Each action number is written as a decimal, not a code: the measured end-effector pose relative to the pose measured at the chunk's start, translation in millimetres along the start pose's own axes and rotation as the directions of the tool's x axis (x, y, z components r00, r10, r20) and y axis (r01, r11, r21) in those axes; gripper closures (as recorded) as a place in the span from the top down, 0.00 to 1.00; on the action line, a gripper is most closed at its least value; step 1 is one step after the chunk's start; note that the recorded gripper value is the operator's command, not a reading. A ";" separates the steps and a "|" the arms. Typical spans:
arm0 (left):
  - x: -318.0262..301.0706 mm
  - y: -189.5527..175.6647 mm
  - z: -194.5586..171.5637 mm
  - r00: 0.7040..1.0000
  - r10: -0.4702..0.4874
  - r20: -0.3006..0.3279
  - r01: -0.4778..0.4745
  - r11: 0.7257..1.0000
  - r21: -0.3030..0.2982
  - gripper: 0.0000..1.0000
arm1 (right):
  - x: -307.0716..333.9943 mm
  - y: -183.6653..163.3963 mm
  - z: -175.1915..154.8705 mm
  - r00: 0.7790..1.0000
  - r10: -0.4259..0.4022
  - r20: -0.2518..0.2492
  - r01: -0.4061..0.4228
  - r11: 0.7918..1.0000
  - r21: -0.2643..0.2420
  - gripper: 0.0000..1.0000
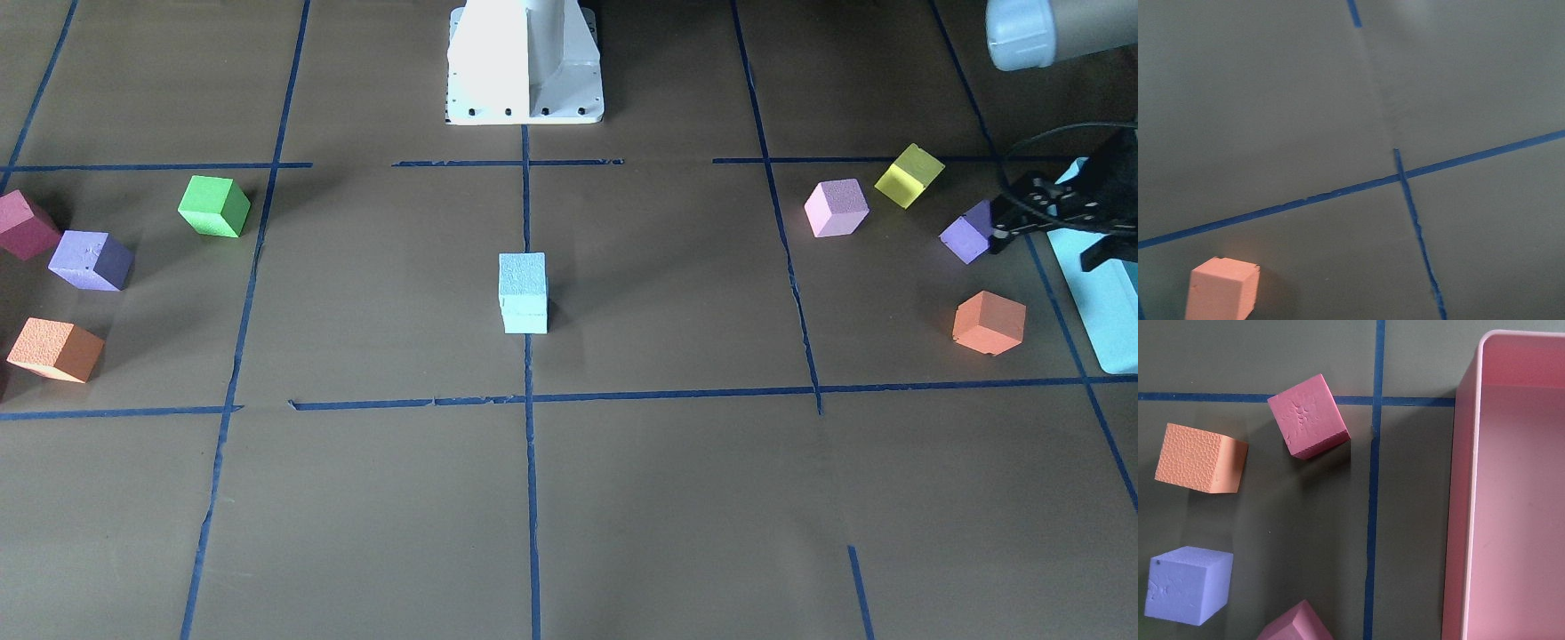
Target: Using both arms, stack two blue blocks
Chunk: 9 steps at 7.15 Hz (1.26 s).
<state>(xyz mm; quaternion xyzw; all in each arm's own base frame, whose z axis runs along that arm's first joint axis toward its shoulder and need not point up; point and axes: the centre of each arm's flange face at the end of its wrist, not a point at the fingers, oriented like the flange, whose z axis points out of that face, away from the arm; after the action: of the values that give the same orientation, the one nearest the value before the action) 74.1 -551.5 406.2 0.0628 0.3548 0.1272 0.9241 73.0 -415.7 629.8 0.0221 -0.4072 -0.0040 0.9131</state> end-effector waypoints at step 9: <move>-266.7 155.7 81.5 0.975 -0.199 -0.098 0.205 0.977 0.058 1.00 | -8.8 -5.4 0.3 1.000 -0.004 0.016 0.004 1.000 0.011 1.00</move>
<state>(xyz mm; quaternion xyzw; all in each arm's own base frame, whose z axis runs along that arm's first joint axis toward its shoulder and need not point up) -91.7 -478.8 669.3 0.0516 0.4053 0.0232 0.9124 66.9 -420.9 623.2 0.0280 -0.4147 -0.0036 0.9095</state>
